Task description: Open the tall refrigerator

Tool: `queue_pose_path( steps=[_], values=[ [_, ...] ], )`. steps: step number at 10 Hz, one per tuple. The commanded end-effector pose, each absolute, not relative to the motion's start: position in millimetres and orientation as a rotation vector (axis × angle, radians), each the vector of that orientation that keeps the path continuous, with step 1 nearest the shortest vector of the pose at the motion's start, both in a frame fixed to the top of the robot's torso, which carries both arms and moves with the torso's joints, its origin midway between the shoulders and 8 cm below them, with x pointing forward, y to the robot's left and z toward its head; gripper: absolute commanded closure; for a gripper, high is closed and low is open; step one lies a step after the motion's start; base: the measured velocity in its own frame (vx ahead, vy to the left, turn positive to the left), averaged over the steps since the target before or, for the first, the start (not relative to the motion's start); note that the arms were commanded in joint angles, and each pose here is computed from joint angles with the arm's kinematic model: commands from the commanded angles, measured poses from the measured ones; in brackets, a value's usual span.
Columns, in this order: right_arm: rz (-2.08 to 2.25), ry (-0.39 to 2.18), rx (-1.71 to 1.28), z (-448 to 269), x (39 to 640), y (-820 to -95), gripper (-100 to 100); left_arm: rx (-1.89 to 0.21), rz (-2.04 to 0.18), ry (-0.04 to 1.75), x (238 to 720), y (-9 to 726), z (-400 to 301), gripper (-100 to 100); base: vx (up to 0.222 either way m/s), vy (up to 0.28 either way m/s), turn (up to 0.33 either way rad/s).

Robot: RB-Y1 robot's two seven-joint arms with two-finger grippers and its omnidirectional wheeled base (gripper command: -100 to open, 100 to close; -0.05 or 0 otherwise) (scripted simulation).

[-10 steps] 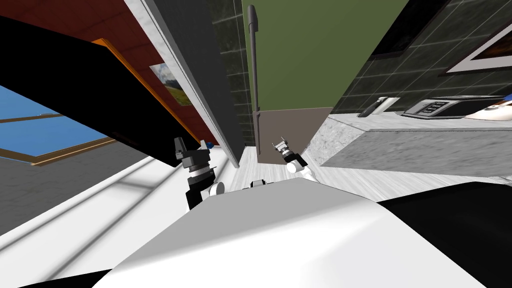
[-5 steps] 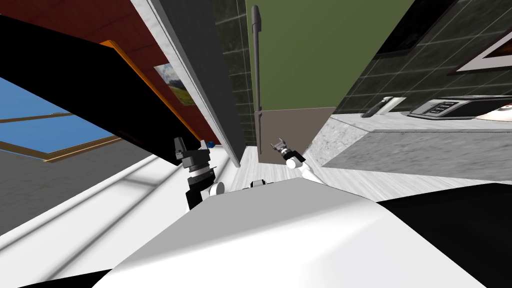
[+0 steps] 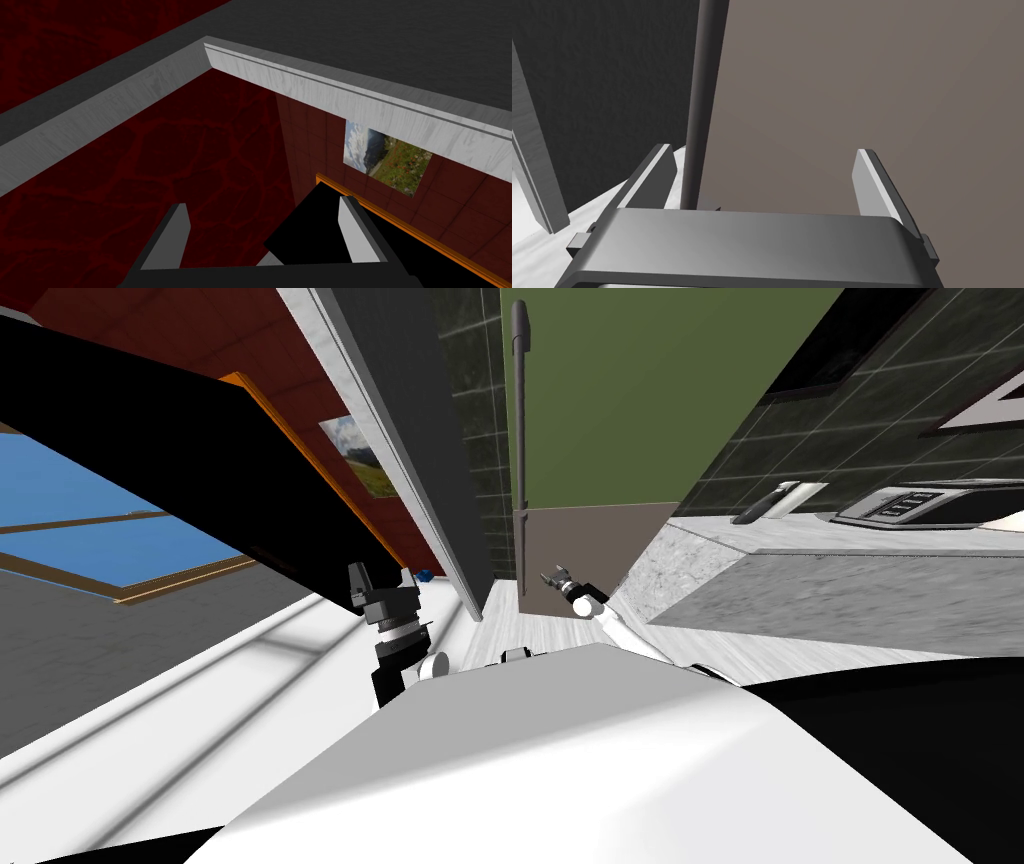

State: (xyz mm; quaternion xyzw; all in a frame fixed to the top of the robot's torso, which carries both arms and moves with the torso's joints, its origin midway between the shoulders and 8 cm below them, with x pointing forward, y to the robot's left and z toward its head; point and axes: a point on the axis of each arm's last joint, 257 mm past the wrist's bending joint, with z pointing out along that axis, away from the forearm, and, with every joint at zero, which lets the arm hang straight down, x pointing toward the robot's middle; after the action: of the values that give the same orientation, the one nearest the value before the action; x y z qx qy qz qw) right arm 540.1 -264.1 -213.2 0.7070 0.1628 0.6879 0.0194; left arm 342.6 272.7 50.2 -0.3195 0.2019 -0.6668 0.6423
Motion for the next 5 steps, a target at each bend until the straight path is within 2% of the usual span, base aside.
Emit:
queue_pose_path(
  steps=[1,5],
  values=[
    [2.149,0.426,2.308,-218,552,-268,-100,-0.728,-1.52,0.46,343,273,50,0,-0.007,0.012,0.038],
    [2.157,0.299,2.466,-218,573,-277,-100,-0.728,-1.52,0.46,343,273,50,0,-0.005,0.01,0.056]
  ],
)
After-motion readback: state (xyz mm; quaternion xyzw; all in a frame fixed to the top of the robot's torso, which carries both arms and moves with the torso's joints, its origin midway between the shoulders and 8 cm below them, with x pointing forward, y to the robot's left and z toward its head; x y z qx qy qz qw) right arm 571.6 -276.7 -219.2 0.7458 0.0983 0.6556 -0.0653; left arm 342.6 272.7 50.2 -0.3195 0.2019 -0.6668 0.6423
